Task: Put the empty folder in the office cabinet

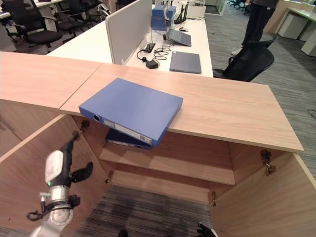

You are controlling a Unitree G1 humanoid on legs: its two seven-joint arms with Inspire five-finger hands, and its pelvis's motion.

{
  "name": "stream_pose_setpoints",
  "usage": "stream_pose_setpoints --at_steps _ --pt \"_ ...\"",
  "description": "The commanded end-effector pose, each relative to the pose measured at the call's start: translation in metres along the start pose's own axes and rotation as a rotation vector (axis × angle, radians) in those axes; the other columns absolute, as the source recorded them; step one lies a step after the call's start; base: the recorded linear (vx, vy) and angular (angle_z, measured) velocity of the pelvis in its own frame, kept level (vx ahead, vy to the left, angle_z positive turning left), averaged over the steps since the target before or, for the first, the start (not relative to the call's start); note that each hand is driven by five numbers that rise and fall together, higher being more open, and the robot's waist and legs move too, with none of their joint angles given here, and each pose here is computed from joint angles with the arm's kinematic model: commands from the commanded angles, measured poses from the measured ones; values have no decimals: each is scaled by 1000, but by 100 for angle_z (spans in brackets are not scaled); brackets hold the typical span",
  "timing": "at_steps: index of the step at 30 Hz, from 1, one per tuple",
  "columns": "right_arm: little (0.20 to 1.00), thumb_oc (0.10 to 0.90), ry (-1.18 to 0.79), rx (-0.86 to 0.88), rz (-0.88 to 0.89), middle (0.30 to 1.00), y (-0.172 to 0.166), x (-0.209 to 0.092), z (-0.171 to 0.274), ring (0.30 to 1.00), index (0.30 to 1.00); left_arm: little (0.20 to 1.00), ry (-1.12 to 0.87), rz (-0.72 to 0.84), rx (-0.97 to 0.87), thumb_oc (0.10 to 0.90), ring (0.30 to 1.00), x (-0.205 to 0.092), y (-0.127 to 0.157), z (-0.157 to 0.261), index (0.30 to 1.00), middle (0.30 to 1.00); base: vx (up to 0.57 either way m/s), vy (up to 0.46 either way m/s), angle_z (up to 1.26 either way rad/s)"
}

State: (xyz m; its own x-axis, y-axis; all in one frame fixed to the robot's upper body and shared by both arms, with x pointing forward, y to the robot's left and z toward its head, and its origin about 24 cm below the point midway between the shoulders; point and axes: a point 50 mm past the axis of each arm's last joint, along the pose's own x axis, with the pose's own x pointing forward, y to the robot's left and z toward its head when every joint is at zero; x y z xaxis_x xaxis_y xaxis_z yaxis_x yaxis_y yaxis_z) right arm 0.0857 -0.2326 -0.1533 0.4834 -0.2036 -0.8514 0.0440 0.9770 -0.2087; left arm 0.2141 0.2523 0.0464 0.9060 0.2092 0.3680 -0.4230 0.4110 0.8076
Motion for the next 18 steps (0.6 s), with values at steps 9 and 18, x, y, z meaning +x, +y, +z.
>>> stream_pose_setpoints --at_steps 9,18 --pt "900 800 -116 -6 37 900 -3 6 30 900 900 900 -561 300 243 800 900 72 73 70 900 900 -1 0 -1" --pt "900 800 -140 -13 23 900 -11 6 35 900 900 900 -688 154 296 800 900 76 67 82 900 900 -6 14 -6"
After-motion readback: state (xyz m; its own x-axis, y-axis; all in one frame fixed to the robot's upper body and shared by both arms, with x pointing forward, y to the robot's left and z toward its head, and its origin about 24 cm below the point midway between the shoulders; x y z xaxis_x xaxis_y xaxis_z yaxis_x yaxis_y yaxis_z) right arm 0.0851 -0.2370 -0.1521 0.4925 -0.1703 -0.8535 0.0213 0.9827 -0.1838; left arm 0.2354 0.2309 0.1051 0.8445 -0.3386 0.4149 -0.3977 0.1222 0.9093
